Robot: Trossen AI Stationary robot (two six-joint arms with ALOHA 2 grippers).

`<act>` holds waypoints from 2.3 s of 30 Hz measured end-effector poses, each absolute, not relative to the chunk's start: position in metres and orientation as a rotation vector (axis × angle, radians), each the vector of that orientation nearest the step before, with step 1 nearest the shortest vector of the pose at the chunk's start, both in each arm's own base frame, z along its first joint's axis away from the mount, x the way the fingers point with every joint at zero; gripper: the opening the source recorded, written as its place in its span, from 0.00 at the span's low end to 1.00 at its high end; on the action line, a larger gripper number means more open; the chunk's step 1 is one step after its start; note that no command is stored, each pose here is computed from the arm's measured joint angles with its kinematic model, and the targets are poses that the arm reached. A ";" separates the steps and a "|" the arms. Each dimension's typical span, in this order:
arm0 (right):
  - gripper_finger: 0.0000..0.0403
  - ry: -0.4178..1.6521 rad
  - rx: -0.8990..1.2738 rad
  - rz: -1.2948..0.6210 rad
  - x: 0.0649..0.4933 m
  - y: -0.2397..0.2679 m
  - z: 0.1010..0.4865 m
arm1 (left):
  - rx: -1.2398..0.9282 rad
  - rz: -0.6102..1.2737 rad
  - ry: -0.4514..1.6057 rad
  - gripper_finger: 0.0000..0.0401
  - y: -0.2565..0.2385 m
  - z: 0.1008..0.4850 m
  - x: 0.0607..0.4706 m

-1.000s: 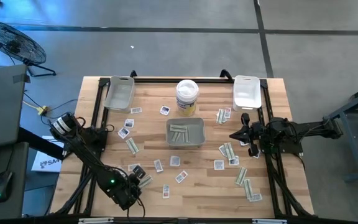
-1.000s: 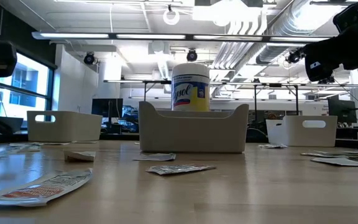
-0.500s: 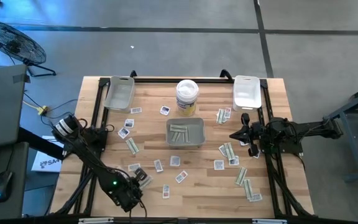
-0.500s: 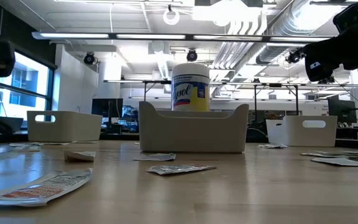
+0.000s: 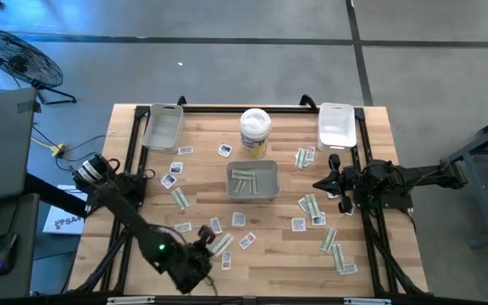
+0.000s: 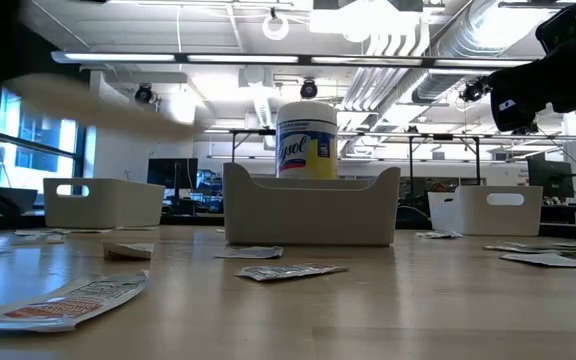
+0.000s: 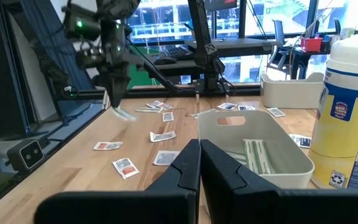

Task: Pick & Place First Aid Supplies
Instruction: Put the bandage into the bottom gray bin

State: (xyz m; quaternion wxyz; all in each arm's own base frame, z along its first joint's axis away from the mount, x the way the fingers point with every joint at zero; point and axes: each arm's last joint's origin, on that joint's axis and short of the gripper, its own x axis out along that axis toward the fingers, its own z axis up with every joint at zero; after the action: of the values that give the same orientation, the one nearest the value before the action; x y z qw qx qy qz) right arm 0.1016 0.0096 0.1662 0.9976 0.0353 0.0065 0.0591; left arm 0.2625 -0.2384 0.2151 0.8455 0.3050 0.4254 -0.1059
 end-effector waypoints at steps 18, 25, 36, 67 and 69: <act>0.01 0.013 0.070 0.119 0.102 0.010 0.166 | 0.262 0.154 0.990 0.00 -0.050 0.234 0.364; 0.01 0.013 0.071 0.118 0.102 0.010 0.166 | 0.096 0.152 1.035 0.00 -0.043 0.228 0.363; 0.01 0.028 0.070 0.118 0.102 0.010 0.165 | 0.060 0.186 1.062 0.06 -0.042 0.227 0.360; 0.01 0.033 0.070 0.118 0.102 0.010 0.164 | 0.063 0.214 1.571 0.31 -0.145 0.267 0.264; 0.01 0.033 0.070 0.118 0.102 0.010 0.164 | 0.030 0.202 1.529 0.31 -0.144 0.255 0.256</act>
State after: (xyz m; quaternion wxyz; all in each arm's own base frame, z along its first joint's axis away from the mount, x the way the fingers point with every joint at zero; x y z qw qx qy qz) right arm 0.1016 0.0097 0.1643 0.9975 0.0349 0.0163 0.0591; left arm 0.2559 -0.1443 0.2550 0.7169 0.0135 0.6911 0.0912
